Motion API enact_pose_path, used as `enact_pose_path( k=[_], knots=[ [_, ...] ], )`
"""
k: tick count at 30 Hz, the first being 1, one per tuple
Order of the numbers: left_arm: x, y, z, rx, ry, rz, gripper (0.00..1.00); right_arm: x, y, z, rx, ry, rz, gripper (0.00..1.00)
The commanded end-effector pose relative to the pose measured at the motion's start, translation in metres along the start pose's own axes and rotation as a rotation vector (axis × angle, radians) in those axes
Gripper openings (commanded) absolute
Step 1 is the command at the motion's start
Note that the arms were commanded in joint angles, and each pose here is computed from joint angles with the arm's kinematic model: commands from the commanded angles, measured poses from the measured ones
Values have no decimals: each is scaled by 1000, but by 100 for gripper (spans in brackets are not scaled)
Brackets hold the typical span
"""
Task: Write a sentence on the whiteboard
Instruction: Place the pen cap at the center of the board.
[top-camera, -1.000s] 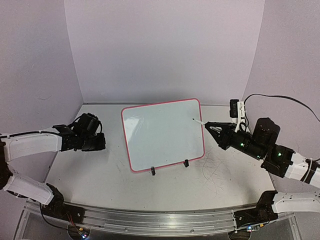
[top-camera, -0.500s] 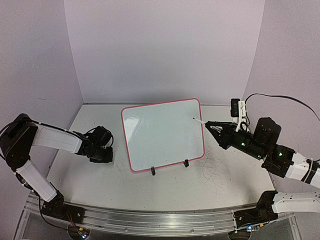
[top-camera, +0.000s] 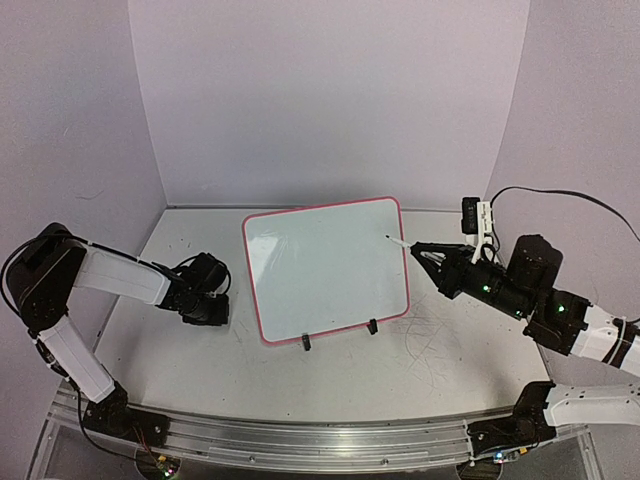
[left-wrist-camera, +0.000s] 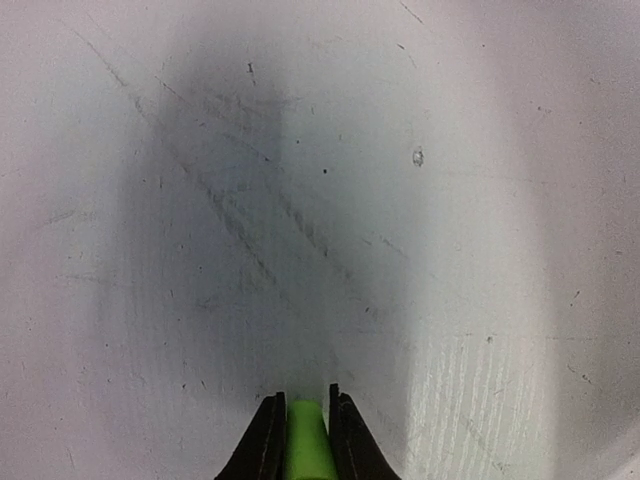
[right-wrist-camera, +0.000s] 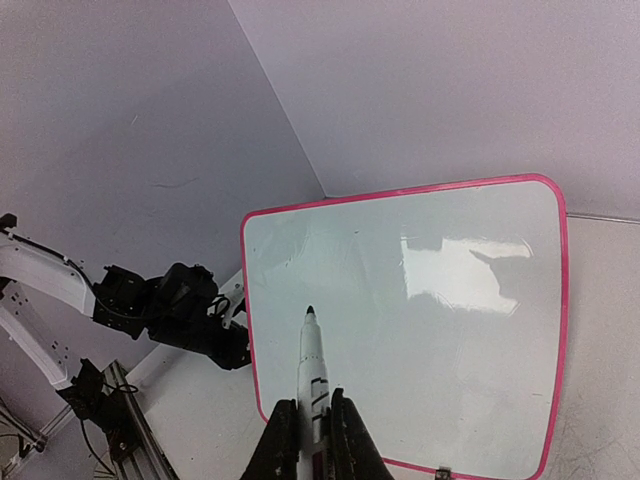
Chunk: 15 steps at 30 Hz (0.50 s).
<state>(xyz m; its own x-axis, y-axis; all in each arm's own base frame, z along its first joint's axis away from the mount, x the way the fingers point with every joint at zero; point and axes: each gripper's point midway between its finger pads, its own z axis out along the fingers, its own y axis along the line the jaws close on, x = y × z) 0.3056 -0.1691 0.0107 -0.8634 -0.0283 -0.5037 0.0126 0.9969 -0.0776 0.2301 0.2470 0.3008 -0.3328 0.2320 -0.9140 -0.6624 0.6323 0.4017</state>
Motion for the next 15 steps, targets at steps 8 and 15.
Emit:
enact_pose_path(
  k=[8,15],
  knots=[
    [-17,-7,-7,35,-53,-2,23,-17,8,-2,-27,-47,-7,0],
    [-28,-8,-21,44,-90,-6,39,-16,9,0,-32,-40,-6,0]
  ],
)
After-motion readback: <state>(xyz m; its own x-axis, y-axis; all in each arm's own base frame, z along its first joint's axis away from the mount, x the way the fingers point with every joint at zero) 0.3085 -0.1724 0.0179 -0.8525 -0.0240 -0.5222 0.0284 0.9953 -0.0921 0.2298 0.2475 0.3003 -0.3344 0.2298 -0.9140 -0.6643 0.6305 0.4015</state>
